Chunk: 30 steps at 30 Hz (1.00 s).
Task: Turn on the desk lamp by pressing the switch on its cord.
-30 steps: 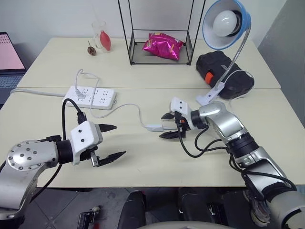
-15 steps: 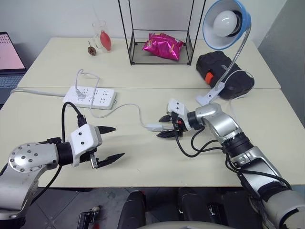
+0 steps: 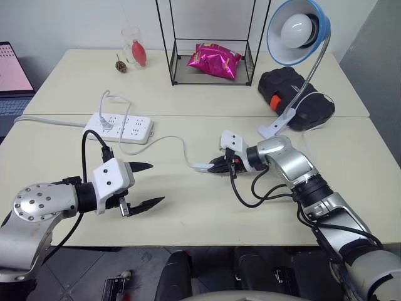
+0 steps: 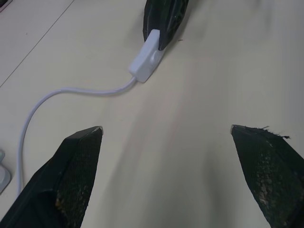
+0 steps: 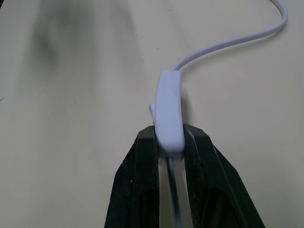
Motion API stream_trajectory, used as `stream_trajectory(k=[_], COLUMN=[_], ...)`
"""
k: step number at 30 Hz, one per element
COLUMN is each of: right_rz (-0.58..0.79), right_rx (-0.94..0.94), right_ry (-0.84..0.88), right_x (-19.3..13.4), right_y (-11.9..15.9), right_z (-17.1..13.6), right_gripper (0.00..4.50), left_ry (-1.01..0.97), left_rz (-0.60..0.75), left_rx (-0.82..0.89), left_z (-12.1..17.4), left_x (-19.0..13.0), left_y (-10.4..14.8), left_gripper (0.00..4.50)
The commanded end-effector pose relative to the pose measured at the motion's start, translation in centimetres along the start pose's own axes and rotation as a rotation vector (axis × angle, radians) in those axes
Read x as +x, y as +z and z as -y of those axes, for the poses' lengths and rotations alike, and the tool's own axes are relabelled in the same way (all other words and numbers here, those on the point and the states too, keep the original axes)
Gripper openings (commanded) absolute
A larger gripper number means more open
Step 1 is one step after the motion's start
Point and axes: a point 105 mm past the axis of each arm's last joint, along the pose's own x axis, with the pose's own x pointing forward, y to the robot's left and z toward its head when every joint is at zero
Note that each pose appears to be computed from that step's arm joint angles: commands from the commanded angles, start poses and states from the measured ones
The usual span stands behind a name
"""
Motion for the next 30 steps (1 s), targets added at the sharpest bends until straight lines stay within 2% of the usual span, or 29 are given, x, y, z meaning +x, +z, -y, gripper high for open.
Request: stream_trajectory(k=[1, 5, 10, 21, 30], right_rz=[0.048, 0.097, 0.122, 0.129, 0.122], right_rx=[-0.131, -0.185, -0.226, -0.246, -0.248], right_ry=[0.021, 0.039, 0.046, 0.044, 0.046], right_x=[-0.8, -1.6, -1.8, -1.7, -1.7], right_y=[2.6, 4.5, 5.6, 6.2, 6.1], right_z=[-0.8, -2.2, -3.3, -3.9, -4.2], right_gripper=[0.37, 0.37, 0.37, 0.37, 0.37], left_ry=[0.022, -0.012, -0.071, -0.144, -0.154], left_rz=[0.046, 0.114, 0.155, 0.13, 0.125], left_rx=[0.007, 0.006, 0.022, 0.056, 0.052], left_z=[-0.7, -1.0, -1.0, -1.0, -1.1], left_x=[0.2, 1.1, 2.6, 5.4, 5.6], left_y=[1.3, 3.2, 4.4, 4.3, 4.1], left_gripper=[4.5, 4.5, 4.5, 4.5, 4.5])
